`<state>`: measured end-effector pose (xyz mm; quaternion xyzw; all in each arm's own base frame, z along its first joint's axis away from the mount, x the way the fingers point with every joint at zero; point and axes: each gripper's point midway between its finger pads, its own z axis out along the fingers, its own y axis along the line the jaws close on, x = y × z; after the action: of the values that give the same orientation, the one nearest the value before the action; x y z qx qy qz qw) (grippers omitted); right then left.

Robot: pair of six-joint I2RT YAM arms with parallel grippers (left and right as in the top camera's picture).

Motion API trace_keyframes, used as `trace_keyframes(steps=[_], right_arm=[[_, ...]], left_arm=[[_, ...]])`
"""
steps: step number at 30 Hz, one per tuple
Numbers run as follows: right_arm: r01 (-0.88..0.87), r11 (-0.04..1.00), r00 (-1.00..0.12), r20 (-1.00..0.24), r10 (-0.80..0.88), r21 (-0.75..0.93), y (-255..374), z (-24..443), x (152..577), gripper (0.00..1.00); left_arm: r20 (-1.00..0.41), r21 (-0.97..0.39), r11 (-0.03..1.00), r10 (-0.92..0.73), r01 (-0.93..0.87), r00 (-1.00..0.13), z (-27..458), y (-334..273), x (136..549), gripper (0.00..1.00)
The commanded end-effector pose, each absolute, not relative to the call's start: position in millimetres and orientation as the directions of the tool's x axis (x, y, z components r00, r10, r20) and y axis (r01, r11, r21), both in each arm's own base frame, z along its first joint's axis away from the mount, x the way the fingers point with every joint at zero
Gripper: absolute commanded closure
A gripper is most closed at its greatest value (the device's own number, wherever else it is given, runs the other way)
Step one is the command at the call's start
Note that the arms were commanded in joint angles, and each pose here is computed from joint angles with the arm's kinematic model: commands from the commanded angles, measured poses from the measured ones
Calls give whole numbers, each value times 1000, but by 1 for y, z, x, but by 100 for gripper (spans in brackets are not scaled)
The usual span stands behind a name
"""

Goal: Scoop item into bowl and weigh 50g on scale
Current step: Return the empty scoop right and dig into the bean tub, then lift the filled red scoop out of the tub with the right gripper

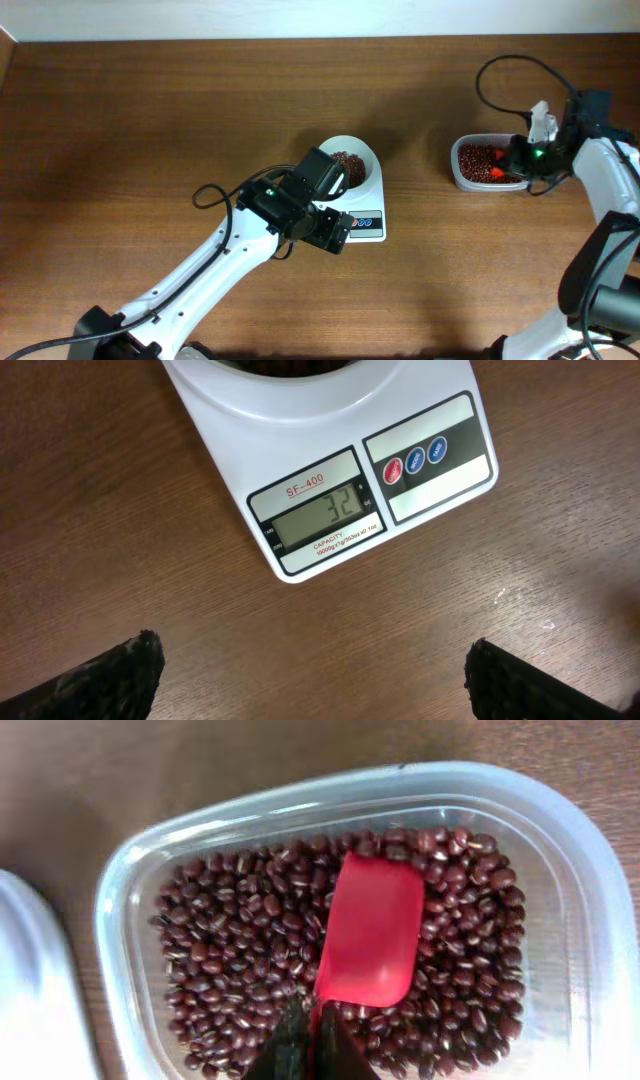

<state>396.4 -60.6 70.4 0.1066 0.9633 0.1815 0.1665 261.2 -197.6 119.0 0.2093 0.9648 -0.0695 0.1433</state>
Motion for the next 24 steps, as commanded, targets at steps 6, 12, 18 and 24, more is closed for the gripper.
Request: trace_keyframes(steps=[6,12,18,24], right_arm=[[153,845,-918,-242,313,512,-55,61,398,96],[125,775,-908,-244,341,619,-38,74,405,96],[114,740,-908,-233,349,663,-32,80,404,96],[125,684,-891,-223,396,718,-56,88,391,96]], left_arm=[[-315,-72,904,380,421,-869,121,-196,260,1],[-315,-71,904,380,421,-870,121,-196,260,1],[-315,-71,904,380,421,-869,121,-196,260,1],[-315,-71,904,380,421,-869,121,-196,260,1]])
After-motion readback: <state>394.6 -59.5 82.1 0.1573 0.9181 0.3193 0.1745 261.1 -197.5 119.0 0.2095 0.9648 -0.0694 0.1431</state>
